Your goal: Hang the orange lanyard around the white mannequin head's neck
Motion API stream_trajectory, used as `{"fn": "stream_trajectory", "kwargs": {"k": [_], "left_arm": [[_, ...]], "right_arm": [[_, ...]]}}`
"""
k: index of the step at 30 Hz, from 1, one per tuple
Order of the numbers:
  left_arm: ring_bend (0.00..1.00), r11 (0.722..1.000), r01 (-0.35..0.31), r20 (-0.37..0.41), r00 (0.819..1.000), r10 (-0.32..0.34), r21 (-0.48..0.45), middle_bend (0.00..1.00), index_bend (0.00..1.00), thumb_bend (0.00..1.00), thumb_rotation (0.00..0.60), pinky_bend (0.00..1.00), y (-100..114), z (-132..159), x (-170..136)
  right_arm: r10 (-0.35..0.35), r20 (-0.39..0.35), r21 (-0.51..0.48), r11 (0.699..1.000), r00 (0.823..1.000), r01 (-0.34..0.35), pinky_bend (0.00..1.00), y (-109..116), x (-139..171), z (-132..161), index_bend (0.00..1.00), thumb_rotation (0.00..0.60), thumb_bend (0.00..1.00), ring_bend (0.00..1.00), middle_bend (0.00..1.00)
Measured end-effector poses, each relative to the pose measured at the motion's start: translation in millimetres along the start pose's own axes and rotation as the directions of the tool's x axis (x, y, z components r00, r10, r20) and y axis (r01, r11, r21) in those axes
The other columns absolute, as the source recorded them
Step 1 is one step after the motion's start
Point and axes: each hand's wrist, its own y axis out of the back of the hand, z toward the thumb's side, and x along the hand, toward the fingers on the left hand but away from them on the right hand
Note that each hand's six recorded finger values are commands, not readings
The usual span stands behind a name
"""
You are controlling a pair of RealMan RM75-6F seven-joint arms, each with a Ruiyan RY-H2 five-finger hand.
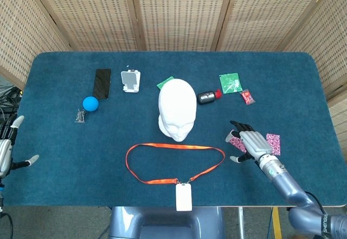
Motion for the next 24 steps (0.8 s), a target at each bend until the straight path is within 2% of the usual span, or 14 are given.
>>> {"fn": "stream_trajectory", "kwargs": {"k": [3,12,24], "left_arm": [[0.00,1.000,0.003,-0.001,1.000,-0.003,0.000,0.00,0.00,0.00,0.600,0.00,-0.9,-0.1,0.4],[0.00,1.000,0.004,-0.008,1.000,-0.004,-0.001,0.00,0.00,0.00,0.600,0.00,-0.8,-2.1,2.4],[0.00,1.000,0.015,-0.022,1.000,-0.015,0.007,0.00,0.00,0.00,0.600,0.00,-4.8,-4.2,6.1]], "right_arm": [[0.010,0.008,0.015,1.000,1.000,-0.010,0.00,-6.3,-9.7,5.2,0.41,0.600,0.48,0.00,0.00],[0.022,0.029,0.094,0.995,0.999,-0.025,0.00,-27.2,-35.0,18.2,0.43,0.600,0.49,0.00,0.00],[0.048,0.088,0.131,0.990,0.995,-0.059,0.00,-57.6,-63.8,31.4,0.47,0.600,0.49,0.00,0.00]]}}
